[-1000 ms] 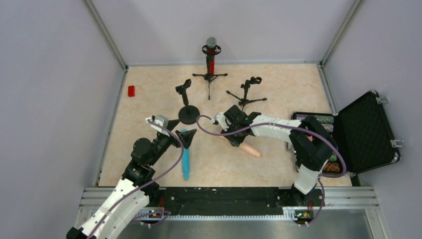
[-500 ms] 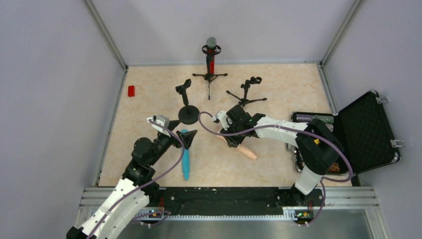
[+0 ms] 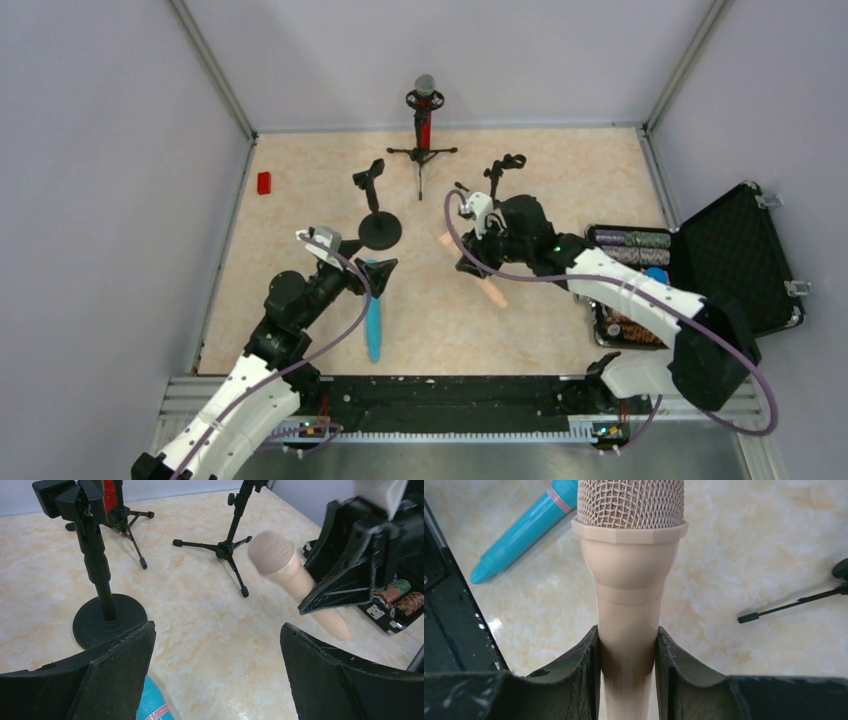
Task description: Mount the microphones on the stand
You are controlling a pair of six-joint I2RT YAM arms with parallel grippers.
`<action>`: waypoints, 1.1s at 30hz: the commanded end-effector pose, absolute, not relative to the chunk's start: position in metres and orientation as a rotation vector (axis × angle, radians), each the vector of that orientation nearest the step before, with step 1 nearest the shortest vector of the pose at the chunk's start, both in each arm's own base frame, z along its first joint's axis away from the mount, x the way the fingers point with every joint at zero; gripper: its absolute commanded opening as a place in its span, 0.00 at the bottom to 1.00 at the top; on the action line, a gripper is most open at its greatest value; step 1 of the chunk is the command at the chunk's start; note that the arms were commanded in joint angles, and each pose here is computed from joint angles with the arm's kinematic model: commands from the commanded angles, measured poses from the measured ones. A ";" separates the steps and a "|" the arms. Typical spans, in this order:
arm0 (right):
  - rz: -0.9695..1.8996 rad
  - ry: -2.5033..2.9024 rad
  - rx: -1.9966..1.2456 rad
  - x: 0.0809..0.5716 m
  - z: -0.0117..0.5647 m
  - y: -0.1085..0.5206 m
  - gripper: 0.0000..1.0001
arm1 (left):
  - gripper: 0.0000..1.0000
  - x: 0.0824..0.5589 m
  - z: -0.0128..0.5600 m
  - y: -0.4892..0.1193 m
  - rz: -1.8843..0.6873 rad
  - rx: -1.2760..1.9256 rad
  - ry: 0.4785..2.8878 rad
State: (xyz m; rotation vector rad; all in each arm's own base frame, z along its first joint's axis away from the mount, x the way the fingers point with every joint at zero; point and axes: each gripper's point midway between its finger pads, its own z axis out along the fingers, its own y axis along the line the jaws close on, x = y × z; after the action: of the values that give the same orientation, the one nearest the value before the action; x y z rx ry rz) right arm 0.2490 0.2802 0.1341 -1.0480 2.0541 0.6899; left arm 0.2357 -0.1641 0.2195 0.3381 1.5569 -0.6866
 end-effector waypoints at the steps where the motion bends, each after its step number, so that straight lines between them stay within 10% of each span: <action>1: 0.798 1.819 -0.911 0.255 0.205 0.282 0.00 | 0.99 0.238 0.241 -0.170 -0.735 0.308 1.538; 33: 1.112 1.425 -0.470 0.233 0.310 0.271 0.00 | 0.91 0.234 0.265 -0.247 -1.298 0.315 1.612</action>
State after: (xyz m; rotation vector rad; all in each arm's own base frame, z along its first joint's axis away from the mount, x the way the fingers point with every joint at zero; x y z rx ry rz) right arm 0.2376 0.2612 0.2784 -0.4849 1.5484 0.9874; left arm 0.2395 -0.2211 0.2221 0.2835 1.6920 -1.0953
